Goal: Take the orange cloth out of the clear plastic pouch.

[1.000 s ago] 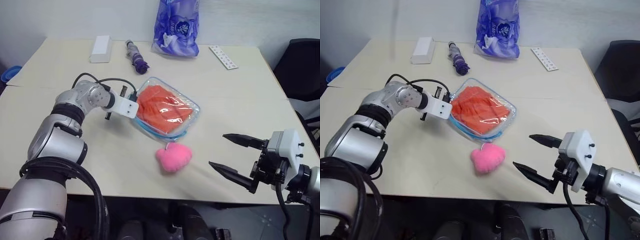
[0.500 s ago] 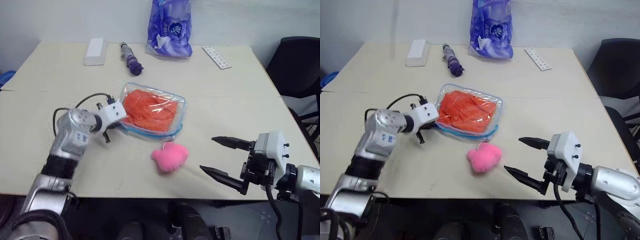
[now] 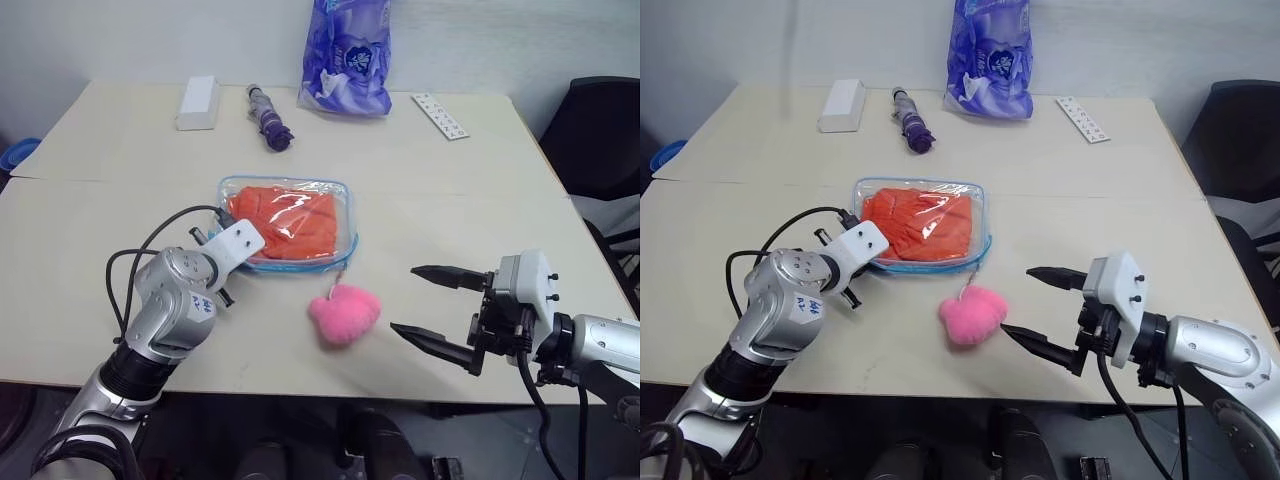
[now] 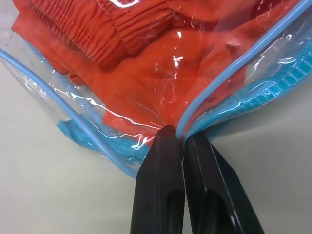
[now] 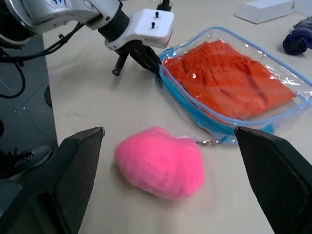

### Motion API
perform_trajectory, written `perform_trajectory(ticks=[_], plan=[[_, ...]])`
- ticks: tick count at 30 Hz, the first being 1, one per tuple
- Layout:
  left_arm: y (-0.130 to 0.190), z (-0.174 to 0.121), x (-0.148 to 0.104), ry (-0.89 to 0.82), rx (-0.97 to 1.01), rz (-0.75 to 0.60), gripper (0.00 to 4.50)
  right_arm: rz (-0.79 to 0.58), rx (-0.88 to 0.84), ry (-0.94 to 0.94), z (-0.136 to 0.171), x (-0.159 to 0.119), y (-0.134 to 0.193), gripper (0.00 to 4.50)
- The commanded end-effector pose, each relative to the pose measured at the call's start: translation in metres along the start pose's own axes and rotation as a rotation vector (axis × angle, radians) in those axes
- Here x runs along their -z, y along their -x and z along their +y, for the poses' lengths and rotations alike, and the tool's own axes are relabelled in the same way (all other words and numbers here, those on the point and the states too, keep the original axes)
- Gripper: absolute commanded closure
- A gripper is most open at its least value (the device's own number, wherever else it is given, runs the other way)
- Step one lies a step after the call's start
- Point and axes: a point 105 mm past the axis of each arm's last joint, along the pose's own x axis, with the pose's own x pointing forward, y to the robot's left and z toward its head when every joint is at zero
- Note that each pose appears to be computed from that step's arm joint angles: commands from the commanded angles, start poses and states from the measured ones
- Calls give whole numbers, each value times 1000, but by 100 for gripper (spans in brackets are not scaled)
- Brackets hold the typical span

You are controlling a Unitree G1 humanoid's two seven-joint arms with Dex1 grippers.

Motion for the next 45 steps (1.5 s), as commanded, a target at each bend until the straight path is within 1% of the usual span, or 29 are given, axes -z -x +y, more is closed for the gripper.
perform_trajectory(ticks=[1,4,7,9,11,15,16,18,20,21,22,24,28,31,33,34,35,38,41,44,45], plan=[[0,-2,11,27,26,25,351,-25,10,33,-2,-6,3,0],[9,4,6,75,33,-17,259,-12,23,33,-4,-2,3,0],[31,25,-1,163,35,-100,173,14,27,28,-4,6,3,0],[45,28,-2,216,114,-142,173,40,26,31,-5,13,2,0],[63,34,-4,233,219,-204,173,66,21,36,-8,21,0,0],[92,51,-3,216,329,-301,173,96,-9,29,-13,37,-13,0],[99,53,-4,168,350,-337,173,104,-18,20,-13,43,-17,0],[112,44,-7,39,428,-415,173,118,-40,16,-14,51,-25,0],[126,26,7,-115,569,-443,173,123,-71,10,-13,59,-36,0],[129,21,17,-142,625,-425,173,123,-87,9,-13,61,-41,0],[129,21,26,-147,654,-406,171,122,-108,-6,-12,64,-46,19],[124,26,36,-120,667,-395,170,118,-157,-38,-9,68,-55,59],[118,31,33,-121,655,-443,170,126,-214,-54,-4,76,-68,195],[117,31,23,-121,651,-491,170,76,-234,-95,-3,70,-81,301],[115,31,19,-114,649,-507,170,42,-251,-116,0,63,-92,370],[113,30,18,-113,650,-509,170,29,-254,-116,1,60,-99,413],[111,28,16,-113,656,-514,170,16,-238,-118,-1,57,-108,444],[104,21,12,-126,672,-520,170,17,-187,-154,-10,57,-125,448],[89,6,1,-137,709,-542,170,49,-224,-186,-4,61,-126,448],[78,-5,-8,-155,728,-558,170,61,-247,-239,1,62,-120,379],[75,-7,-10,-162,724,-565,170,60,-261,-248,3,61,-118,345]])
